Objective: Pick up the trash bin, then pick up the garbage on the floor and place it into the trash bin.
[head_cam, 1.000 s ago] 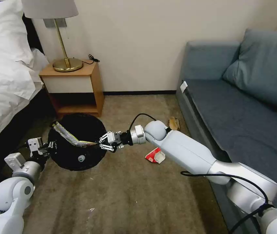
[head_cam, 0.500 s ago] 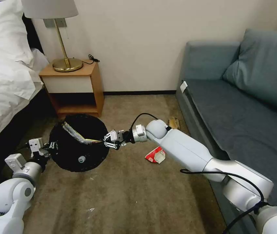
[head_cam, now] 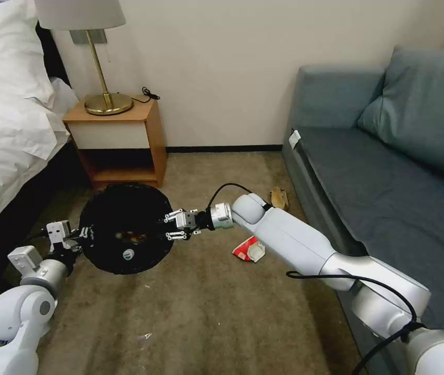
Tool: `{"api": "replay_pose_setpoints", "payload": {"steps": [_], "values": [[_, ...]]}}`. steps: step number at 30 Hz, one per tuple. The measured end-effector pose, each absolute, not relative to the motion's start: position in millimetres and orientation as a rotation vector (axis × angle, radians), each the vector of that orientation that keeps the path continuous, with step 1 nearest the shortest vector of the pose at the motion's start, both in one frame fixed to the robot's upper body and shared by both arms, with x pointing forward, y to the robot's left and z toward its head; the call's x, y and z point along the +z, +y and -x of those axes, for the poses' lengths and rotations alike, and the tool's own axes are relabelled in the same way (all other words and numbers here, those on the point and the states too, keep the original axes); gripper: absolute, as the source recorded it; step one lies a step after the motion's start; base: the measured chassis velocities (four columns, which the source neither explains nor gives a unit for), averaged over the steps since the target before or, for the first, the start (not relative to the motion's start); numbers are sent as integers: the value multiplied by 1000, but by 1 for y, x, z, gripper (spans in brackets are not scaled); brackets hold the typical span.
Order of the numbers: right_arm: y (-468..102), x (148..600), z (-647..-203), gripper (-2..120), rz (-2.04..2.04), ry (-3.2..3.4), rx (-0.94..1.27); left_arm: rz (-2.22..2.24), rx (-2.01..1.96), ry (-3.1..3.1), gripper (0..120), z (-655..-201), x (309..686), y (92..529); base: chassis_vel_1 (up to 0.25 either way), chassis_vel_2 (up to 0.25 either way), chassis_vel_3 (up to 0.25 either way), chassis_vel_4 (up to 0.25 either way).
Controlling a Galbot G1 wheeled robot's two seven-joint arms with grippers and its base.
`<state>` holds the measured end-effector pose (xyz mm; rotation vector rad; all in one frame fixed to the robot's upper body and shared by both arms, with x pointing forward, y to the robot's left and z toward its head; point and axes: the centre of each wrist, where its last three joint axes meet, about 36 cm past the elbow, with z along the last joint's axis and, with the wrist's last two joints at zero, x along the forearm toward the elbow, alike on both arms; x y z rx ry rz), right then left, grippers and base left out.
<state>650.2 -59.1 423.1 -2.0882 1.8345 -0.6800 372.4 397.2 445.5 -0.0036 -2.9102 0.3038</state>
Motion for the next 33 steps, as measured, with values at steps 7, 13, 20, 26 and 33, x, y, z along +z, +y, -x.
{"api": "replay_pose_setpoints", "payload": {"steps": [7,13,20,26,33], "values": [[-64,444,-652,68,2019,1847,-566,-8,316,-2901,1,-377,441,400,0,0,0,0],[-92,511,-637,91,1888,1819,-384,-66,314,-2882,1,-381,436,413,0,0,0,0],[-145,543,-624,100,1587,1986,-281,-84,314,-2881,1,-382,436,417,0,0,0,0],[-200,507,-639,100,1213,2494,-106,-85,304,-2884,1,-377,440,417,0,0,0,0],[-231,459,-677,100,931,3005,-131,-84,301,-2890,1,-375,443,417,0,0,0,0]]}}
